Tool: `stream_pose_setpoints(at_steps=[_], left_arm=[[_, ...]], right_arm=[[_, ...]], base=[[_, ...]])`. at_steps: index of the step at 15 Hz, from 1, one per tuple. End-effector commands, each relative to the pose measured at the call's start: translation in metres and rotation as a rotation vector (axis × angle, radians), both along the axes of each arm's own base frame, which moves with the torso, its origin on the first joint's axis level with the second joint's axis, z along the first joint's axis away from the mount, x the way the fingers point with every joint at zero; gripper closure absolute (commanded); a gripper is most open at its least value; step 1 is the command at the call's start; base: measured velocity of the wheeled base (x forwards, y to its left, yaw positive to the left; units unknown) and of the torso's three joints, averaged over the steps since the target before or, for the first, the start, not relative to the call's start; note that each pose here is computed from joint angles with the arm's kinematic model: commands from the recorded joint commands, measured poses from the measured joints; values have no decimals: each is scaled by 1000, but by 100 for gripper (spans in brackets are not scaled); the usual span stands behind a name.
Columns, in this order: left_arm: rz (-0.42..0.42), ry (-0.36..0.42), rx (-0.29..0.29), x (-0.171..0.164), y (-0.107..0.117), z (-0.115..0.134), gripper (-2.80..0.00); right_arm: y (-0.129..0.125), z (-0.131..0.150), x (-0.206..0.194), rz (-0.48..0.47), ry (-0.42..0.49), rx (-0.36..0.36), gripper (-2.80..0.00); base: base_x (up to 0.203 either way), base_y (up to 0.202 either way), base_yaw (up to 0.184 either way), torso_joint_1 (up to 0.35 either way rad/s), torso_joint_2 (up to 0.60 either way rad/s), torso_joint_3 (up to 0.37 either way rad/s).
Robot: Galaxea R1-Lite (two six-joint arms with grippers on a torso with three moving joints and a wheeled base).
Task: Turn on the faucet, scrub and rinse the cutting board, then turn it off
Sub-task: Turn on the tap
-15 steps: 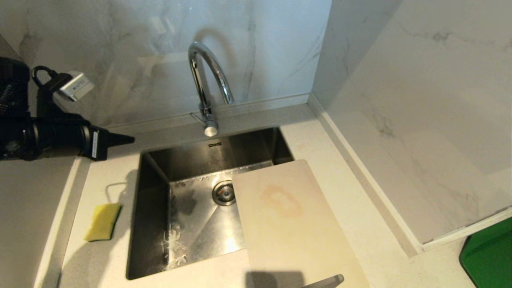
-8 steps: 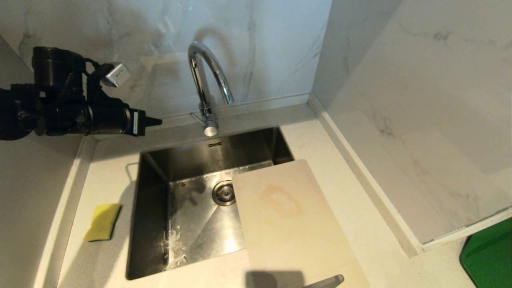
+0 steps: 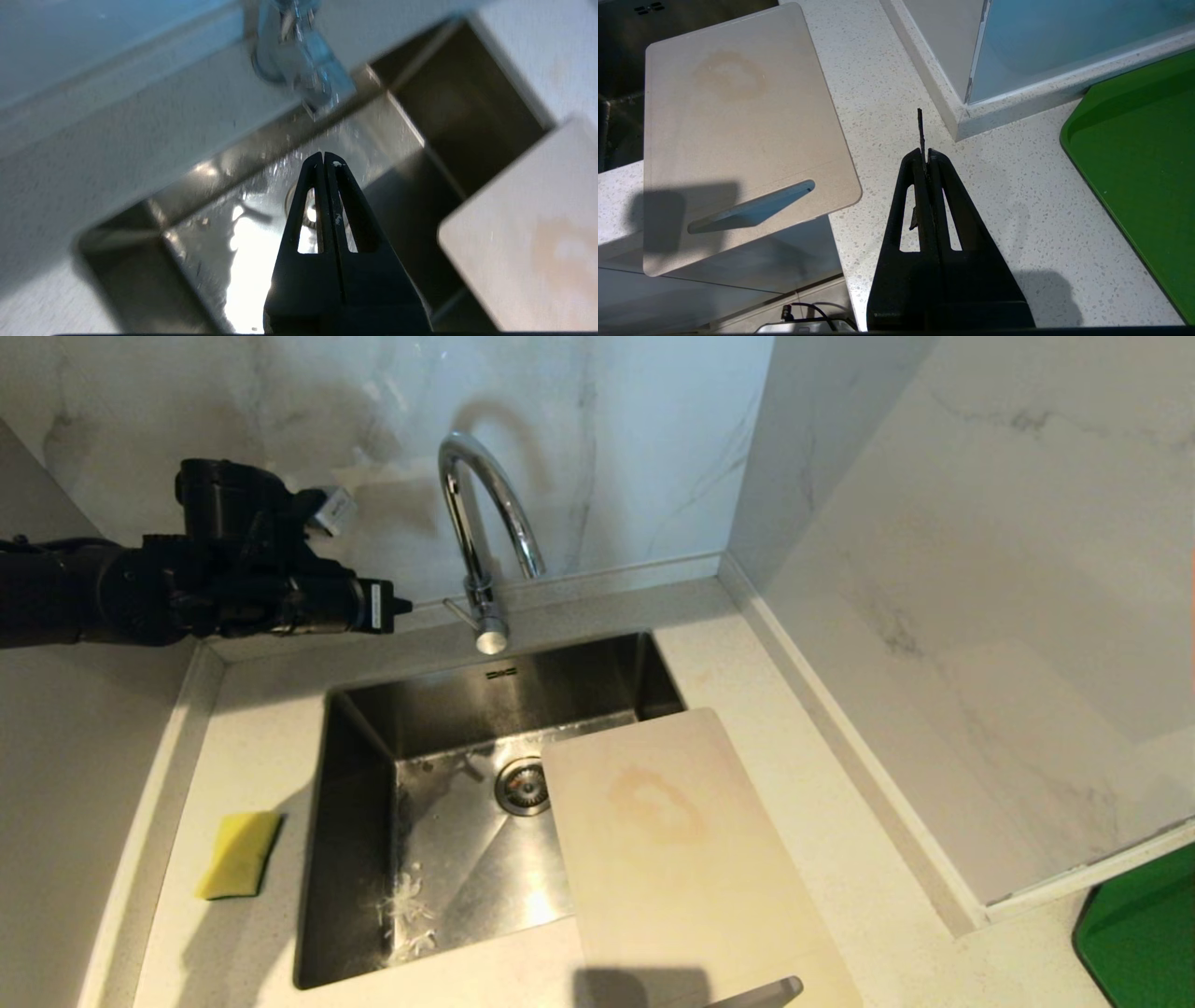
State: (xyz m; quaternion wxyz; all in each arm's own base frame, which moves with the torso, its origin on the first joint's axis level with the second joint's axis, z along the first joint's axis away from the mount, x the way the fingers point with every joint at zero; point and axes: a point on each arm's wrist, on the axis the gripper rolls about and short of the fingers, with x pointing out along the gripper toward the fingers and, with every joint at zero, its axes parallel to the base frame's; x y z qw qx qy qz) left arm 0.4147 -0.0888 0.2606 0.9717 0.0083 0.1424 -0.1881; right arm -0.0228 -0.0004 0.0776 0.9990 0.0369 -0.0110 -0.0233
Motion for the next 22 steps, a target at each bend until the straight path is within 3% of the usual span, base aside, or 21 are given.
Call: stream_pose_setpoints(at_steps=[1,6,11,16,19,22], left_arm=[[7,4,-11,18,-5,-11,0],[31,-73,-30,33,-8,-15,0],[48,-125,-166,45,-16,-3,0],[67,-108,-193,52,-21,-14,0],[83,-150,-195,59,-25,-20,0],[78,-161,-170,60,-26,-22,0]], right_arm=[[0,0,0,0,-2,0,0],[0,0,0,-1,-2,0,0],[0,0,0,0,-3,0,0],[0,0,0,0,-3,0,0],[0,0,0,0,-3,0,0],[0,0,0,0,-2,0,0]], base=[[0,0,0,0,0,0],[0,0,0,0,0,0],[0,0,0,0,0,0],[0,0,0,0,0,0],[0,0,0,0,0,0],[0,0,0,0,0,0]])
